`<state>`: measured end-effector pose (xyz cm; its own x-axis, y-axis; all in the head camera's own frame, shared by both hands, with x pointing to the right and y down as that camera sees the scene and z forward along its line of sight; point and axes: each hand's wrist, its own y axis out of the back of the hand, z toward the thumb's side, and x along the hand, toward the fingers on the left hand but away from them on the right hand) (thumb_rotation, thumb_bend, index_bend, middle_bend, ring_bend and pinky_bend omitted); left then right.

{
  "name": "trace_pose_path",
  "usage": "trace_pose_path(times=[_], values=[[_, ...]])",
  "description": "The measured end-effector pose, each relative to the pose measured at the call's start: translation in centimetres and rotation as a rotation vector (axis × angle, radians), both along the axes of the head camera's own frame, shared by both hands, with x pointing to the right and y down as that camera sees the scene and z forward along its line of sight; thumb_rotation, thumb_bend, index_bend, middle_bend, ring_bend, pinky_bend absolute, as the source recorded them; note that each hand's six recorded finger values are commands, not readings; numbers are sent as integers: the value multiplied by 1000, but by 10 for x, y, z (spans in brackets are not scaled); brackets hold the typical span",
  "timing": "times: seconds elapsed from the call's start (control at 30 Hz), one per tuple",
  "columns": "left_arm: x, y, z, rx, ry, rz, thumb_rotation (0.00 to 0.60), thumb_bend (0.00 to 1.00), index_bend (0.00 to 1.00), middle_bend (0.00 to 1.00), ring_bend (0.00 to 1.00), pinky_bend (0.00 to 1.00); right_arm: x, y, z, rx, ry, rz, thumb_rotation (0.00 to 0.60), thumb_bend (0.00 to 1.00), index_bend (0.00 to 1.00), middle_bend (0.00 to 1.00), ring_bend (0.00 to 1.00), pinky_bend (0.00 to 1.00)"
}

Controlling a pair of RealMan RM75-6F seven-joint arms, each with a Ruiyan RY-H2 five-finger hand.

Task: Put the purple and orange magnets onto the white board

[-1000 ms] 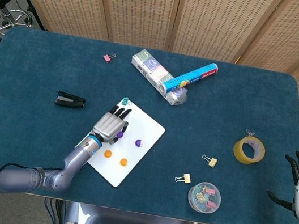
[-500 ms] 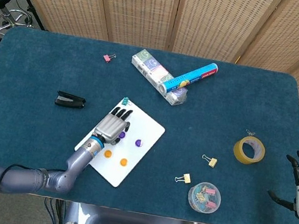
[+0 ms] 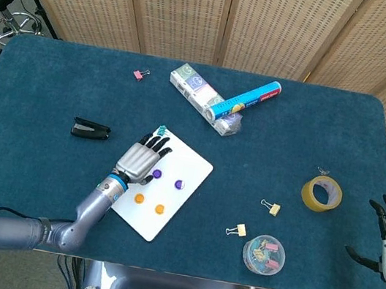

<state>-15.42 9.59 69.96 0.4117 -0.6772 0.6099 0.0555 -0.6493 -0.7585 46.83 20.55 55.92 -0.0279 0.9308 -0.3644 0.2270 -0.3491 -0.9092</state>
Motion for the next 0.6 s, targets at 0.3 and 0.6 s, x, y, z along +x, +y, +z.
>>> trace_pose_path(times=[0.3,0.6], values=[[-57,-7,-54,175,42,-68,600,302,0,0,0,0,-5,1,-2,9,1,-19,600,34,108,0,0,0],[-169,31,-92,261,91,-238,600,302,0,0,0,0,-14,3,-4,21,17,-57,600,34,101,0,0,0]])
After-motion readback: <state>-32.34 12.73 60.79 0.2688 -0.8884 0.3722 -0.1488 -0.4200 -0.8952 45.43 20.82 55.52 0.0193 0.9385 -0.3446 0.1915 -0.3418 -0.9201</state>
